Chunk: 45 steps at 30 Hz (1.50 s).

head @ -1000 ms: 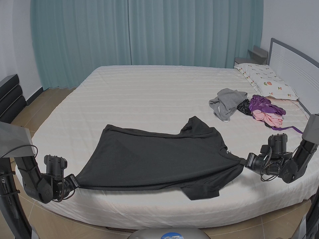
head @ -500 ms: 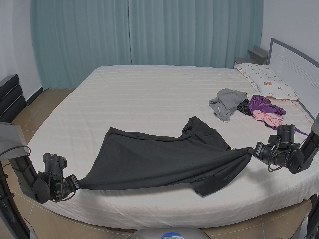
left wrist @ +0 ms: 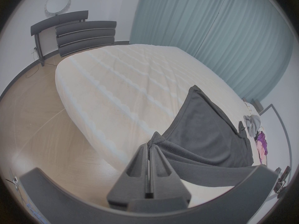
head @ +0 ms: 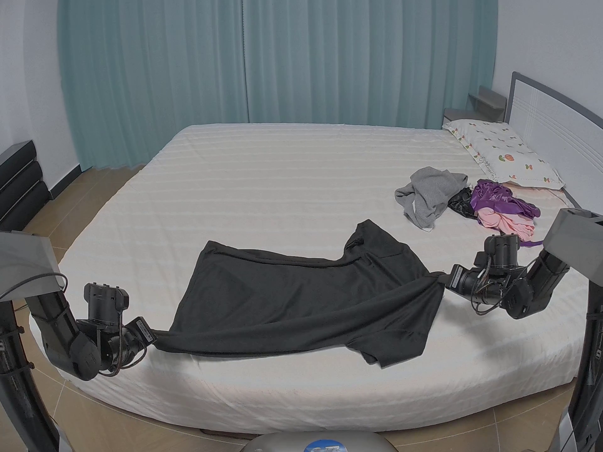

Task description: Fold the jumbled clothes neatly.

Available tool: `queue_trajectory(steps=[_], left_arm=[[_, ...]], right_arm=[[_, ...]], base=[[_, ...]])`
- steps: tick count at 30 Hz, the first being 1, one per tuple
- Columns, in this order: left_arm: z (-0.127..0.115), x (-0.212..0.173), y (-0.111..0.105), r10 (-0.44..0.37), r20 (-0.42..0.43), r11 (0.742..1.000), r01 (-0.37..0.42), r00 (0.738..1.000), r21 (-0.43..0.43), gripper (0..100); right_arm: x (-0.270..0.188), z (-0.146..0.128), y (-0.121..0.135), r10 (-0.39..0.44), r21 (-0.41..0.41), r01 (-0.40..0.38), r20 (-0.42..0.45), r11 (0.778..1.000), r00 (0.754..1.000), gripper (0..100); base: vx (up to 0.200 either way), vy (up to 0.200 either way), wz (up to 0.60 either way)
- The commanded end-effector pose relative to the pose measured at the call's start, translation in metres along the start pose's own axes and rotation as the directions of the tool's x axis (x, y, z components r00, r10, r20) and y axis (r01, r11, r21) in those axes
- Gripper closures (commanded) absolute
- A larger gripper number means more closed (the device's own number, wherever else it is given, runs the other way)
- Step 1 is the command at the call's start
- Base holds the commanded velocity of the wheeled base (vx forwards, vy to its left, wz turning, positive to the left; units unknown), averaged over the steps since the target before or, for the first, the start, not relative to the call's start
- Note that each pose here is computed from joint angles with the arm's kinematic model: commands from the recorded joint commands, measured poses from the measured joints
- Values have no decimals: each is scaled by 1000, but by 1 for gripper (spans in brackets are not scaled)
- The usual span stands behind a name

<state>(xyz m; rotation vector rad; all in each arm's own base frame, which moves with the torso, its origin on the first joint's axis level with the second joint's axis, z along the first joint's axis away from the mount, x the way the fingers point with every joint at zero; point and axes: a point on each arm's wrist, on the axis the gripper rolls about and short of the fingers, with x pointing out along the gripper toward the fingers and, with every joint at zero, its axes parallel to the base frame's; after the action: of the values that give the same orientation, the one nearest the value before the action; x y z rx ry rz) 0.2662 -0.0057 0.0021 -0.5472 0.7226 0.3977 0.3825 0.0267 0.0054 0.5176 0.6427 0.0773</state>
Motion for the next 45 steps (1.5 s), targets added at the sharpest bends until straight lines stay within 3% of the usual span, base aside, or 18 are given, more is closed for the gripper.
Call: queue_trajectory(steps=[1, 5, 9, 17, 22, 35, 36, 45], left_arm=[[-3, 14, 0, 5, -6, 1000, -6, 1000, -30, 100], [-4, 16, 1, 12, -11, 999, -12, 1000, -34, 100], [-2, 17, 3, 14, -3, 999, -14, 1000, -42, 100], [0, 15, 3, 12, 1, 999, -12, 1000, -44, 100], [-1, 14, 3, 13, 0, 999, -13, 1000, -43, 100], [1, 13, 2, 6, 6, 999, -6, 1000, -44, 100], [1, 13, 2, 6, 6, 999, -6, 1000, -44, 100], [-3, 11, 5, 19, -11, 999, -19, 1000, -33, 100]], right_arm=[[35, -22, -2, -14, -10, 14, -49, 1000, 999, 0], [26, -22, 4, -5, -12, 4, -46, 1000, 999, 0], [-15, -17, 17, 34, 10, -34, -59, 999, 998, 0], [-44, -77, 24, 22, 22, -16, -264, 1000, 964, 0], [-35, -97, 30, 17, 52, 0, -320, 999, 947, 0], [-7, -112, 40, -59, -17, 57, -292, 998, 955, 0], [-7, -111, 40, -56, -15, 54, -288, 998, 956, 100], [-28, -94, 37, -51, 28, 61, -256, 998, 965, 100]], base=[[0, 0, 0], [0, 0, 0], [0, 0, 0], [0, 0, 0], [0, 0, 0], [0, 0, 0], [0, 0, 0], [0, 0, 0]])
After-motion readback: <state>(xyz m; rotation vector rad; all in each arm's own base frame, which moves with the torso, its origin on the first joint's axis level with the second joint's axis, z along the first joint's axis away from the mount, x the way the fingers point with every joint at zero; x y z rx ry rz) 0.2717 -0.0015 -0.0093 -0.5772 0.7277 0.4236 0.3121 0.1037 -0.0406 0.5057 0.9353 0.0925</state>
